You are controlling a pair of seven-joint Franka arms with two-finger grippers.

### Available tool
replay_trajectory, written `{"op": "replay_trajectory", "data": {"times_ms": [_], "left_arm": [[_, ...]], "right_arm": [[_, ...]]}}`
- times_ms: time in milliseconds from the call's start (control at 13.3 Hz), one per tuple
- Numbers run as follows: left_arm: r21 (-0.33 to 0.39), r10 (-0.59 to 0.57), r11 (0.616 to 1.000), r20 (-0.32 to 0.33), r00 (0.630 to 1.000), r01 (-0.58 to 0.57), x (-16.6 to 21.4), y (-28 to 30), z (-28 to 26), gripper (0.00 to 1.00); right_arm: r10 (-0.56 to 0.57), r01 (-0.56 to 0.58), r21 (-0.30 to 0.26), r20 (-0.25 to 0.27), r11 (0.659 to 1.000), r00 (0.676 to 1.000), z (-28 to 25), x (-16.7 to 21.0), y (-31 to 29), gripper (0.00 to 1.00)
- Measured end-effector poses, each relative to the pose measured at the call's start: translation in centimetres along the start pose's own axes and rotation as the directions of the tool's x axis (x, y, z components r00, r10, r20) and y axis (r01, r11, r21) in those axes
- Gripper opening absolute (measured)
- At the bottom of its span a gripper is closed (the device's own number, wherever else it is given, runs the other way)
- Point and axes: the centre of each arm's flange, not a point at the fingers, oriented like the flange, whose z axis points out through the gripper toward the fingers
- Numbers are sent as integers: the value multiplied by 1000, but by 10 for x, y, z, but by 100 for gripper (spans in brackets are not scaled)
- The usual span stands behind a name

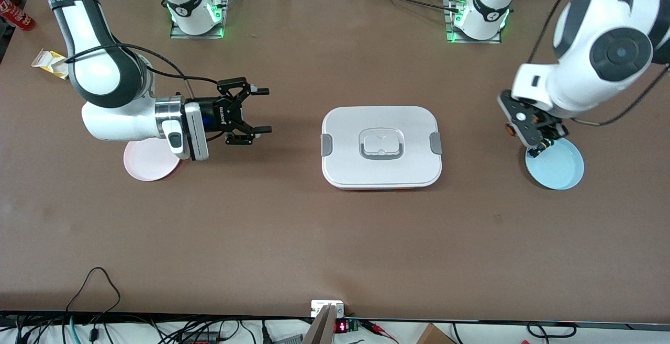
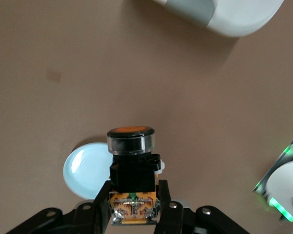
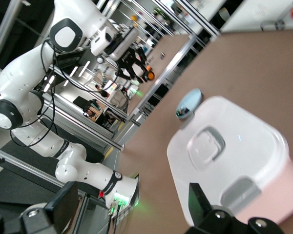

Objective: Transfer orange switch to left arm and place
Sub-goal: 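Lower the switch onto the blue plate while the right gripper withdraws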

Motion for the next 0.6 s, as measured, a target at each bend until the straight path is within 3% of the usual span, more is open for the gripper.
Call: {"op": "replay_trajectory", "data": {"times_ms": [150, 300, 449, 599], "left_arm": [[3, 58, 998, -2, 998, -58, -36, -33, 38, 41], [26, 114, 993, -43, 993, -113, -78, -59, 81, 41], [77, 175, 982, -66, 982, -170, -113, -76, 122, 41], [111, 244, 965, -44, 969, -238, -130, -87, 160, 41]], "right_arm": [[126, -122, -65, 71, 990, 989, -13, -7, 6, 100], [272, -253, -150, 120, 956, 955, -25, -15, 13, 100], [411, -353, -283, 176, 892, 895, -39, -24, 18, 100], [522, -396, -436, 216, 808, 826, -50, -32, 19, 100]]}}
